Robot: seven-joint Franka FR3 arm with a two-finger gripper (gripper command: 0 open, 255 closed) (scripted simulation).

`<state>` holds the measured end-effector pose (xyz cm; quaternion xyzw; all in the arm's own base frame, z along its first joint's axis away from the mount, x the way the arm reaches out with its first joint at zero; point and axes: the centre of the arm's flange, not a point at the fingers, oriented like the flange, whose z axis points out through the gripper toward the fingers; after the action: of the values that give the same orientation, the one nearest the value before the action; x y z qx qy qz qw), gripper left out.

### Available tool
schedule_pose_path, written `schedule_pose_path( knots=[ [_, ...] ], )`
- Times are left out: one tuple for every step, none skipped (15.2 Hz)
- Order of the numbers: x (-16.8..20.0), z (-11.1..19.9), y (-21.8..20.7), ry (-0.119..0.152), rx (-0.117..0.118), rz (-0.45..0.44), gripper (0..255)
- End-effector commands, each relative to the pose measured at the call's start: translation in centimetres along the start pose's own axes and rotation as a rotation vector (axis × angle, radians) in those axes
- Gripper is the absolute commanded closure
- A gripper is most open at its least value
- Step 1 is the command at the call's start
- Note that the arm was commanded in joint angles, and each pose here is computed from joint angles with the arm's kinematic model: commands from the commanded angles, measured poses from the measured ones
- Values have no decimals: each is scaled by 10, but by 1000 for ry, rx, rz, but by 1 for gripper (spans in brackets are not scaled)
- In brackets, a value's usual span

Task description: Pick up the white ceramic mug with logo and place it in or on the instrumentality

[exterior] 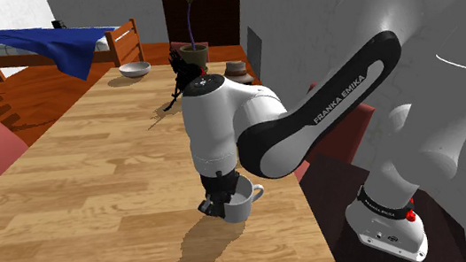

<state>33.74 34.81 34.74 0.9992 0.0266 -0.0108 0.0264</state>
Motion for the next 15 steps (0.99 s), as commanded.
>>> schedule_pose_path(
  knots=[
    [0,0,0,0,0,0,255],
    [0,0,0,0,0,0,255],
    [0,0,0,0,0,0,255],
    [0,0,0,0,0,0,255],
    [0,0,0,0,0,0,255],
    [0,0,0,0,0,0,255],
    [0,0,0,0,0,0,255],
    [0,-5,0,0,0,0,255],
    [0,-10,1,0,0,0,255],
    [0,-16,1,0,0,0,255],
    [0,-21,1,0,0,0,255],
    [-1,-26,1,0,0,0,255],
    [-1,-32,2,0,0,0,255],
    [-1,-37,2,0,0,0,255],
    [-1,-42,2,0,0,0,255]
  ],
)
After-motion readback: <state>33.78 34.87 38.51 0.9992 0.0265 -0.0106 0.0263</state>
